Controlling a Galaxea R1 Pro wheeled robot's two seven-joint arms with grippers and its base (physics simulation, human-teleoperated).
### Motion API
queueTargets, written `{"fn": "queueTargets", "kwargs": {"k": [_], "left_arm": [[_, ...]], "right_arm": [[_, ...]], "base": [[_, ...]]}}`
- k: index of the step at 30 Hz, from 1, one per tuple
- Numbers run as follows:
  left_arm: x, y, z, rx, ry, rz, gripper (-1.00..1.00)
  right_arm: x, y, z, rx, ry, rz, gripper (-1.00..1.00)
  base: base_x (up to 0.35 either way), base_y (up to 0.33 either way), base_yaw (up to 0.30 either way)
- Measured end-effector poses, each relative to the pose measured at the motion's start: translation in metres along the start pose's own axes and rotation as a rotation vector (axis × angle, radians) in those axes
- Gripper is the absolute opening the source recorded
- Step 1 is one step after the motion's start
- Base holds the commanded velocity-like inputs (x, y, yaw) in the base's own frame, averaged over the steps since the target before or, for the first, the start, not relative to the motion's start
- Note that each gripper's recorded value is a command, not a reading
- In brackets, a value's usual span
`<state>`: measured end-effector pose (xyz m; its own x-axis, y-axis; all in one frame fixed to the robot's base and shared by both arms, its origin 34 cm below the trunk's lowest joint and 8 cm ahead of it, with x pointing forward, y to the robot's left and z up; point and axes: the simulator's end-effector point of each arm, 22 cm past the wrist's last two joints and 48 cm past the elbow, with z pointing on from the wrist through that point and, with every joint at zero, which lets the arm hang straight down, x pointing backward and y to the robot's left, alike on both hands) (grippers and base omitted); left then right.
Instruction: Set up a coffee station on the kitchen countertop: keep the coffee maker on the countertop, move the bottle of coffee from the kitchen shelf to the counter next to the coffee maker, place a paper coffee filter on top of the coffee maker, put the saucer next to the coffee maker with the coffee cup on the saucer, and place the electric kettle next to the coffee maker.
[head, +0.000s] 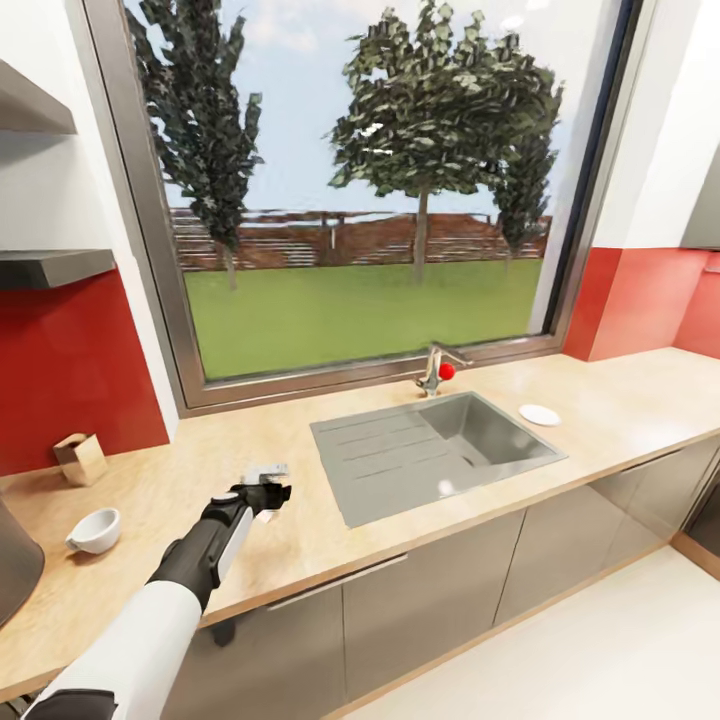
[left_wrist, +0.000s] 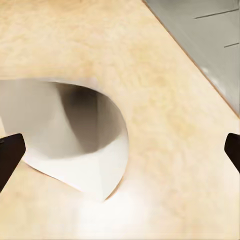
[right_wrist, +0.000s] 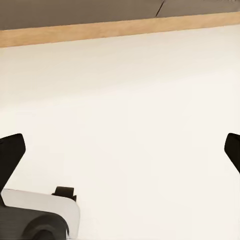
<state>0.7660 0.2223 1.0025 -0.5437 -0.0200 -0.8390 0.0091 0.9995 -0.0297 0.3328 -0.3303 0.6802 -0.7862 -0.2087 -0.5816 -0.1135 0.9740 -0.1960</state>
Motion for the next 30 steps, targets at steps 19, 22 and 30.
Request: {"fn": "queueTargets", "kwargs": {"k": [19, 22, 30], "left_arm": [[0.008, 0.003, 0.004, -0.006, 0.033, 0.0, 1.0], [0.007, 0.003, 0.004, -0.006, 0.031, -0.001, 1.0], [0.006, 0.004, 0.004, -0.009, 0.028, -0.001, 1.0]], "right_arm": [[0.001, 0.012, 0.0, -0.011, 0.004, 0.006, 1.0], [0.001, 0.01, 0.0, -0.009, 0.004, 0.005, 1.0], [0.001, 0.009, 0.0, -0.008, 0.004, 0.004, 1.0]], "base": [[0.01, 0.0, 0.0], [0.0, 0.0, 0.0], [0.0, 0.0, 0.0]]}}
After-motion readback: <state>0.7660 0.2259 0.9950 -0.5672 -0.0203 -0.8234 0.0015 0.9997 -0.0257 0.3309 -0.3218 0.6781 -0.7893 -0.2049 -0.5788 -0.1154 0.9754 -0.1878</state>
